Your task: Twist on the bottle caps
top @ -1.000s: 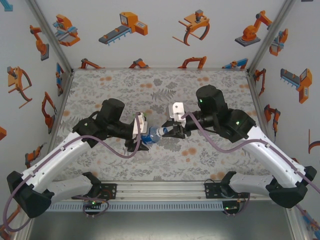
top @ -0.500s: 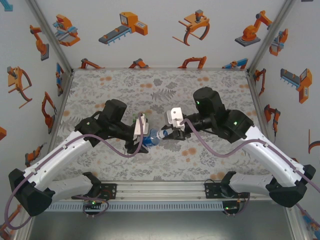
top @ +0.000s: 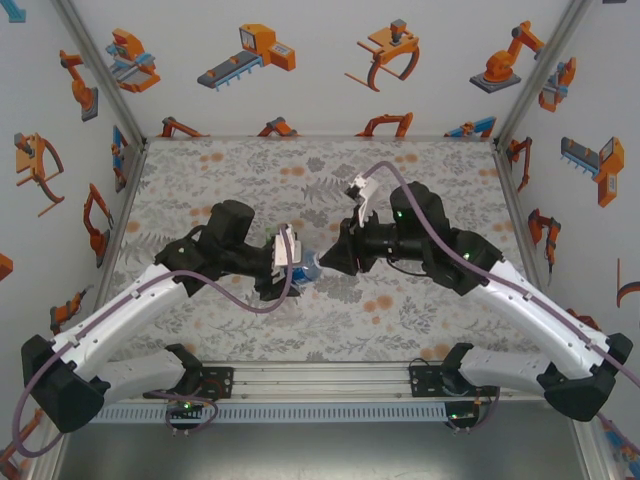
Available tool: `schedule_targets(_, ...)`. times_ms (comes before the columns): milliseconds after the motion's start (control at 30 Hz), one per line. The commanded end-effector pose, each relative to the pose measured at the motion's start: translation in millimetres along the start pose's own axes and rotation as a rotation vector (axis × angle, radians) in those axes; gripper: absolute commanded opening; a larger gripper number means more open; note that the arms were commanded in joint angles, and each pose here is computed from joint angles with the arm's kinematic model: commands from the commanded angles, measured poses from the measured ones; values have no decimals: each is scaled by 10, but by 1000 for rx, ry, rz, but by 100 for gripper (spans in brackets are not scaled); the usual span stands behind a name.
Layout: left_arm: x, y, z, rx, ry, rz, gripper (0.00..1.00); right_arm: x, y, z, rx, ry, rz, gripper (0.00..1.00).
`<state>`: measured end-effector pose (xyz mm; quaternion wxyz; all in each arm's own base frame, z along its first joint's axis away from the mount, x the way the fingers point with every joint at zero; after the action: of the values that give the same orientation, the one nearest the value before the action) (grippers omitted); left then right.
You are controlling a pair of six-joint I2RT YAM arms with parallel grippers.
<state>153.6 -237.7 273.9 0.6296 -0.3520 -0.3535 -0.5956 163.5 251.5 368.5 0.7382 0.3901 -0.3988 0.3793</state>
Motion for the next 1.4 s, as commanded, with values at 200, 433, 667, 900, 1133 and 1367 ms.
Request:
schedule_targets(200,381,139,-65,26,-169,-87,0,-575,-383,-220,-200,86,-795,3)
schedule_targets(433,383,153,-87,43,-165,-127,0,-663,-529,-185,-218,103,-985,9)
schedule_targets(667,389,163,-98,45,-157,-128,0,-502,-507,-137,-223,97,-905,36)
schedule_targets(900,323,123,-136,28,-145,-119,0,-177,-476,0,-236,39,-688,59)
schedule_targets(1133,296,39,-161,-3,-129,-103,0,155,-403,136,-214,12,-479,62)
schedule_targets(1367,306,-14,-141,-10,-133,-108,0,390,-260,374,-187,-38,-99,59)
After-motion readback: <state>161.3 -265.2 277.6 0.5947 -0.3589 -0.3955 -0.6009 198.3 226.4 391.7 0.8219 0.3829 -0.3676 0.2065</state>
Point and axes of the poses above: each hand's point on the last joint's axis, 136 mm out from that joint toward the fingers, its own z axis back along the fingers, its own y axis along the line the jaws close on, x = y × z, the point moved 6 cm from there along z, back along the fingers, and after that the axes turned 11 degrees about z, right-handed, at the moved point
